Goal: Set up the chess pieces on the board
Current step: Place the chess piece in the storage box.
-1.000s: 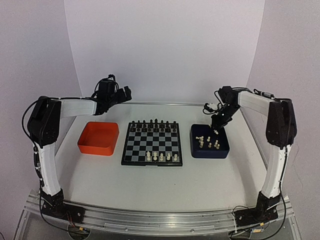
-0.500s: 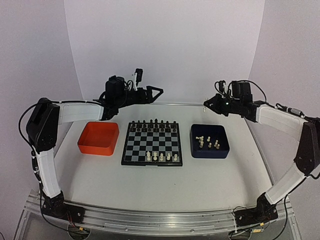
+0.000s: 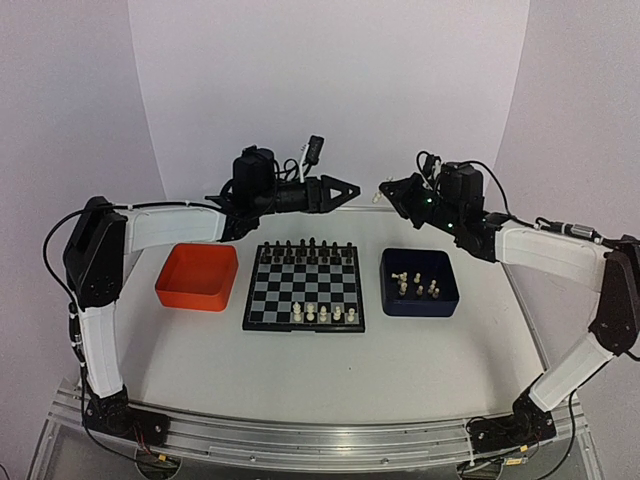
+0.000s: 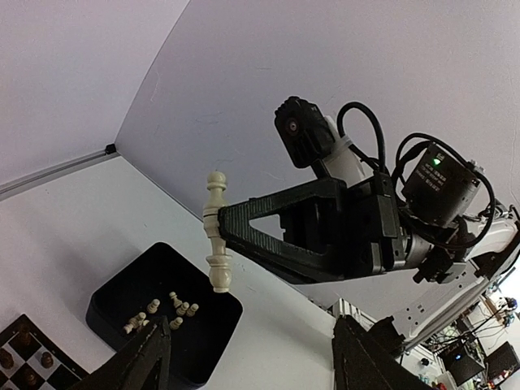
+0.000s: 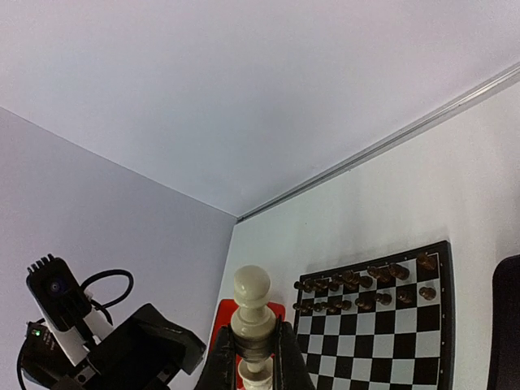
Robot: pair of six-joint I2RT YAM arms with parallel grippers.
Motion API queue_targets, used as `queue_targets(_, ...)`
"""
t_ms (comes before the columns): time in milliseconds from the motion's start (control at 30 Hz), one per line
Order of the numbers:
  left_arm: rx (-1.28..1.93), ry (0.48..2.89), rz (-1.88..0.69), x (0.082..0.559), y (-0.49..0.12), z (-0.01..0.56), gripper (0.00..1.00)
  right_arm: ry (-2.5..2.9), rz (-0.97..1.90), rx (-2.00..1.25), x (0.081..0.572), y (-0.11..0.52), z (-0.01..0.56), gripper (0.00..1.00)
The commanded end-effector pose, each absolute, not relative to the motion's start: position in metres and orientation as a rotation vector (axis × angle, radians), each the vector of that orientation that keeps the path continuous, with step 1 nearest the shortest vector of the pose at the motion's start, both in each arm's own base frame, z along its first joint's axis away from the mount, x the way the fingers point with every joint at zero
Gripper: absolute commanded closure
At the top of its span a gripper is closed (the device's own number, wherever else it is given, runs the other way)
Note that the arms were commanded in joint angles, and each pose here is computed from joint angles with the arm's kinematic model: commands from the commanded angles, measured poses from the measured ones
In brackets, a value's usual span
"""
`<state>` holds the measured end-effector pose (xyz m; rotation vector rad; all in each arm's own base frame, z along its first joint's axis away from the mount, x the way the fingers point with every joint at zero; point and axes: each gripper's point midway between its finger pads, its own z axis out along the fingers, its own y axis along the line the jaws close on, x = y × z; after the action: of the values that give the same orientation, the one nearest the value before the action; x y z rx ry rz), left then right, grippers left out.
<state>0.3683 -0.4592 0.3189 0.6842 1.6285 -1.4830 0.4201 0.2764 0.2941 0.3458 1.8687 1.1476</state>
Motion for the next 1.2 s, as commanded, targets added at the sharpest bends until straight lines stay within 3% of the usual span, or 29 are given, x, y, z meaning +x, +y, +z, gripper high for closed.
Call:
queue_targets(0,0.653,1.649,-1.506,0.374,-0.47,0.326,0.38,1.735,1.252,0.366,0.41,0.288,0.333,1.0)
queue_targets(233,0.645,1.716,-1.512,0.376,-0.482,0.311,0.46,1.708,1.232,0.31,0.403,0.301,0.341,1.0)
queue_targets(633,0.624,1.7,-1.568,0.377,-0.486,0.311,0.85,1.742,1.24,0.317,0.404,0.308,0.327,1.0)
queue_targets(733,0.615,1.702,-1.559,0.379,-0.486,0.311,0.99,1.753,1.252,0.307,0.405,0.312,0.325,1.0)
queue_targets(833,0.613,1.696,-1.543,0.378,-0.483,0.311,1.0,1.771,1.242,0.303,0.405,0.312,0.317,0.99)
queue_targets(1000,0.578,1.712,-1.48,0.378,-0.472,0.309,1.0,1.785,1.189,0.229,0.4,0.311,0.311,0.91)
queue_targets(1167,0.603,1.742,-1.46,0.374,-0.47,0.304,1.0,1.791,1.149,0.18,0.395,0.308,0.31,0.59)
